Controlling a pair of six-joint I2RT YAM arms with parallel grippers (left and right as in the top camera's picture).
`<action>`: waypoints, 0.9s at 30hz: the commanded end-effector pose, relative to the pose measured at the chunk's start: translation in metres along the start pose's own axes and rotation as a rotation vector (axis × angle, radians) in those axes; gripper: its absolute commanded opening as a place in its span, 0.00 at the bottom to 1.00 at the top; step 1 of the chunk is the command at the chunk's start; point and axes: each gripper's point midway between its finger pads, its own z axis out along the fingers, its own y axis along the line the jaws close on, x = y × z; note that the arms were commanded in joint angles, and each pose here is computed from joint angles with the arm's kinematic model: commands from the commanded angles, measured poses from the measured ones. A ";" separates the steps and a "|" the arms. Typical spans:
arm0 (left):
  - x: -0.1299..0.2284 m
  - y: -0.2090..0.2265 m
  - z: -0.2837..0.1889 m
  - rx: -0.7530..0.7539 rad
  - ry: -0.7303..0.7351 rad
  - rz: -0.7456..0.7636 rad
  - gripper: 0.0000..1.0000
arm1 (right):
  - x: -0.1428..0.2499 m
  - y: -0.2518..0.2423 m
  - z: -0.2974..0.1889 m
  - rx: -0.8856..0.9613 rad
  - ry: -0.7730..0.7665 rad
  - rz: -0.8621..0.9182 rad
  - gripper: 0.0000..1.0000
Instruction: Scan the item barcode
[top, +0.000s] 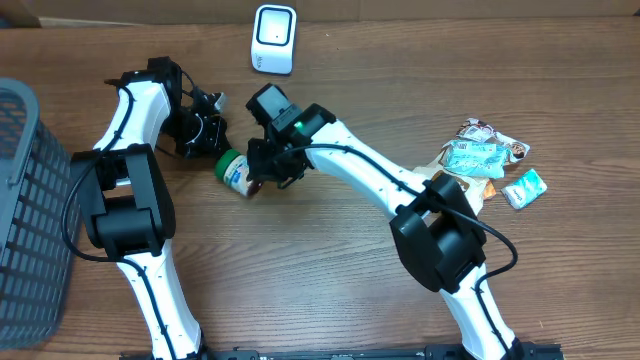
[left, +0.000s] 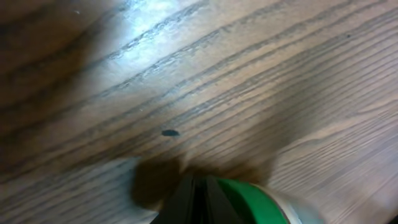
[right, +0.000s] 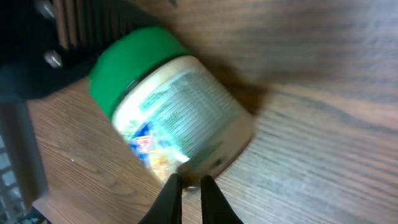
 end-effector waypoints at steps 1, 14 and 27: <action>0.005 0.000 0.003 0.025 0.016 0.006 0.04 | 0.007 -0.005 0.015 0.018 0.030 0.006 0.08; -0.008 -0.027 -0.039 0.054 -0.057 0.039 0.04 | 0.015 -0.027 0.028 0.077 0.039 0.037 0.08; 0.003 -0.037 -0.091 -0.053 -0.106 0.059 0.04 | 0.008 -0.020 0.024 0.034 0.030 -0.019 0.08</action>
